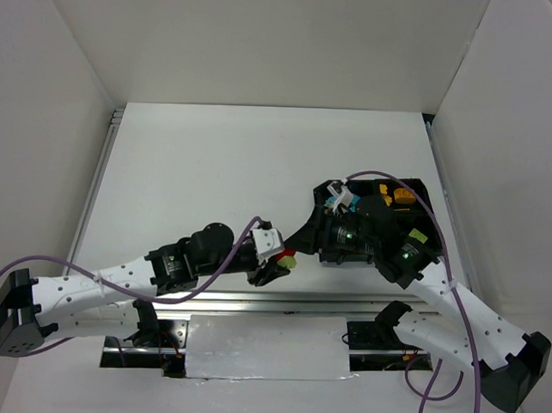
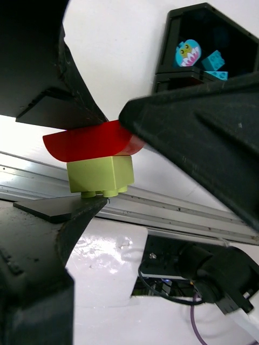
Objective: Sort the legos into containers by color
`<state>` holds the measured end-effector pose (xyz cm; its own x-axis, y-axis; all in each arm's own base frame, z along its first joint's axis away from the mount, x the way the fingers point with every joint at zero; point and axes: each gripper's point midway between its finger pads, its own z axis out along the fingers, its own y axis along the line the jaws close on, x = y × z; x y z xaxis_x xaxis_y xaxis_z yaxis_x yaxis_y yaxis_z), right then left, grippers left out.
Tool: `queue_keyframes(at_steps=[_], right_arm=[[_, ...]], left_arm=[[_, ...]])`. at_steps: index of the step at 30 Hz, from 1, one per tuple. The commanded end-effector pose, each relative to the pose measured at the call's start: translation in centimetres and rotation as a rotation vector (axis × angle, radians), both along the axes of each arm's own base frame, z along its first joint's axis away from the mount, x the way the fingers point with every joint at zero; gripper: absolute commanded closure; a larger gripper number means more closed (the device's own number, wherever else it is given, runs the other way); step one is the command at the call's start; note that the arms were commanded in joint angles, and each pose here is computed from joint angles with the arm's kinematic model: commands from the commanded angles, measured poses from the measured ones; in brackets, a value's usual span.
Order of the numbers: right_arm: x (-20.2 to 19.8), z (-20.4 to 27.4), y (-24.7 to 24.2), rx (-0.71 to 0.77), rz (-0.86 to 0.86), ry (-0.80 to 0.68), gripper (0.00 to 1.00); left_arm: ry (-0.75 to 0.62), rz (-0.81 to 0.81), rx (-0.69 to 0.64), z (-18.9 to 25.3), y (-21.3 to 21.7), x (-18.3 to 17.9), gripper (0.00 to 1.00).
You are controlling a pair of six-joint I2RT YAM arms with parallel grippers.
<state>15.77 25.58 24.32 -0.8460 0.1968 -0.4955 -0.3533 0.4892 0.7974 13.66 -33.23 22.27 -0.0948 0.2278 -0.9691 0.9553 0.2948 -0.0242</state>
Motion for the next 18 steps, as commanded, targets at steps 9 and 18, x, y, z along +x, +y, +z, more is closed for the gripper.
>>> queue_keyframes(at_steps=[9,18], right_arm=[[-2.4,-0.3,1.2,0.003,0.133,-0.005,0.47],[-1.8,-1.6,1.5,-0.055,0.115,-0.006,0.4]], left_arm=[[-0.078,0.031,-0.032,2.8,-0.9,1.2,1.0],[-0.087,-0.004,-0.068,4.1,-0.7,0.5,1.0]])
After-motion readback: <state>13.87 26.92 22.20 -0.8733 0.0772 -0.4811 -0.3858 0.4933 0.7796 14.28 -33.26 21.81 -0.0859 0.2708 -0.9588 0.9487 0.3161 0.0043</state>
